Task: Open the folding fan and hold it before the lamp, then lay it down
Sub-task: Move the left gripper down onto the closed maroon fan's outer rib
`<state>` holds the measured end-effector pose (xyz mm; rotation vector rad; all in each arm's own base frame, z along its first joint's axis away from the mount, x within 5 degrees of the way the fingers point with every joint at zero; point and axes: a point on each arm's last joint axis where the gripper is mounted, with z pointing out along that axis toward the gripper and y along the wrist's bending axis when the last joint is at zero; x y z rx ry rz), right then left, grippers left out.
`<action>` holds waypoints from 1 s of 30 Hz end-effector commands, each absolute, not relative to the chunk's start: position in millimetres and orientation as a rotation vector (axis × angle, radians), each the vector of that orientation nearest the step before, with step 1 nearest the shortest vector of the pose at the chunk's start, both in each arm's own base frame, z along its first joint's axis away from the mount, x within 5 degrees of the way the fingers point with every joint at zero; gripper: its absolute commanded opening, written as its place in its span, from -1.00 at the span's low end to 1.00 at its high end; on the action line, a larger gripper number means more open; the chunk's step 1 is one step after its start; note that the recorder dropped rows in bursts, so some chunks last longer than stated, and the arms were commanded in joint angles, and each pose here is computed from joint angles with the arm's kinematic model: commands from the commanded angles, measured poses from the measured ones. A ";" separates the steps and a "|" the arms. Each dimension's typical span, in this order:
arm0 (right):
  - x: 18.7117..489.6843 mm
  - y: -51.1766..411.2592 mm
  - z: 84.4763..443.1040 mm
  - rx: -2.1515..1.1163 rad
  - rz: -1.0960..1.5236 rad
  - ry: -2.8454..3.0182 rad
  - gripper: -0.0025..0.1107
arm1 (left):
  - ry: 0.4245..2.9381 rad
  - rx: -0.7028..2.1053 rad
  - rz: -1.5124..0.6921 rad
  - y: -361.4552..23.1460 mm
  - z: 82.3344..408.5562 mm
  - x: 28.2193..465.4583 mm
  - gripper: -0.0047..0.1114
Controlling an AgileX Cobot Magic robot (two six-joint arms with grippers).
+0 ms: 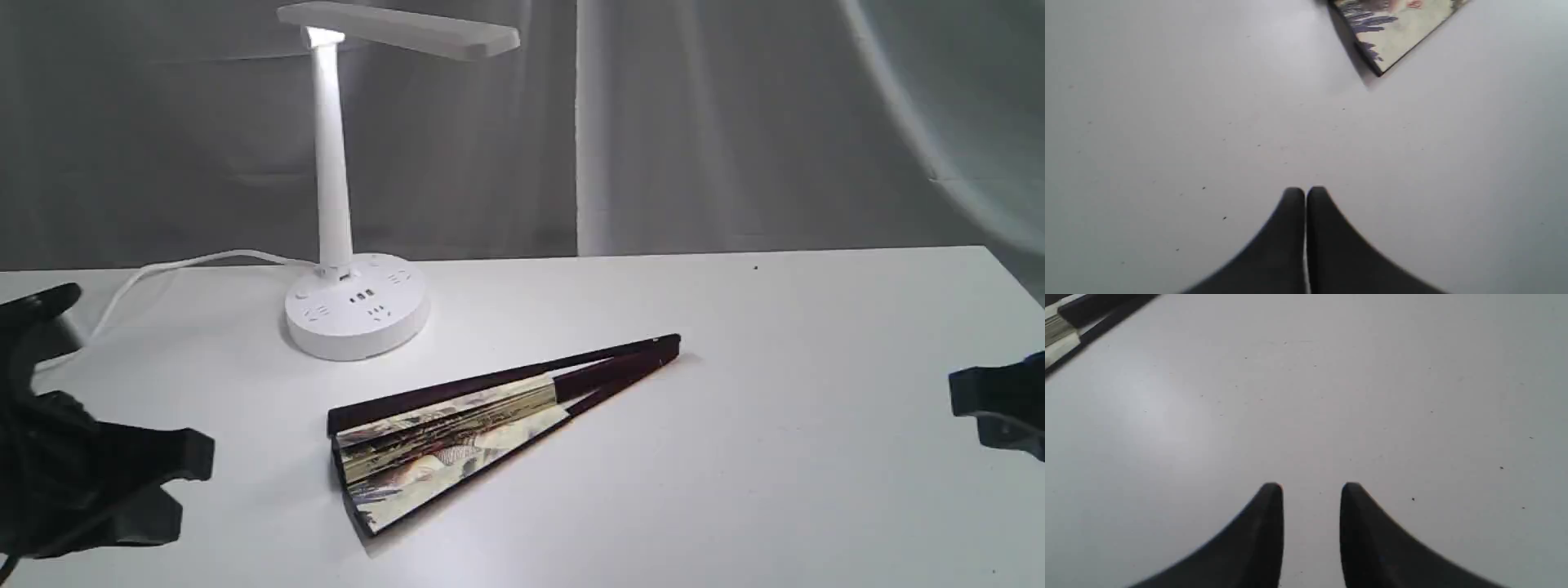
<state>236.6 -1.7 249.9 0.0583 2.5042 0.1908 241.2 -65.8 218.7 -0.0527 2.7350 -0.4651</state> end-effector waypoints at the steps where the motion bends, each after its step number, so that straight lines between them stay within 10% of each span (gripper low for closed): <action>1: 253.2 1.2 250.1 0.025 0.243 2.546 -0.50 | 2.728 0.014 -0.481 -81.4 220.2 253.6 -0.92; 30: 327.9 22.5 234.7 -0.146 0.393 2.575 -0.51 | 2.635 0.294 -0.343 -153.8 152.5 354.9 -0.77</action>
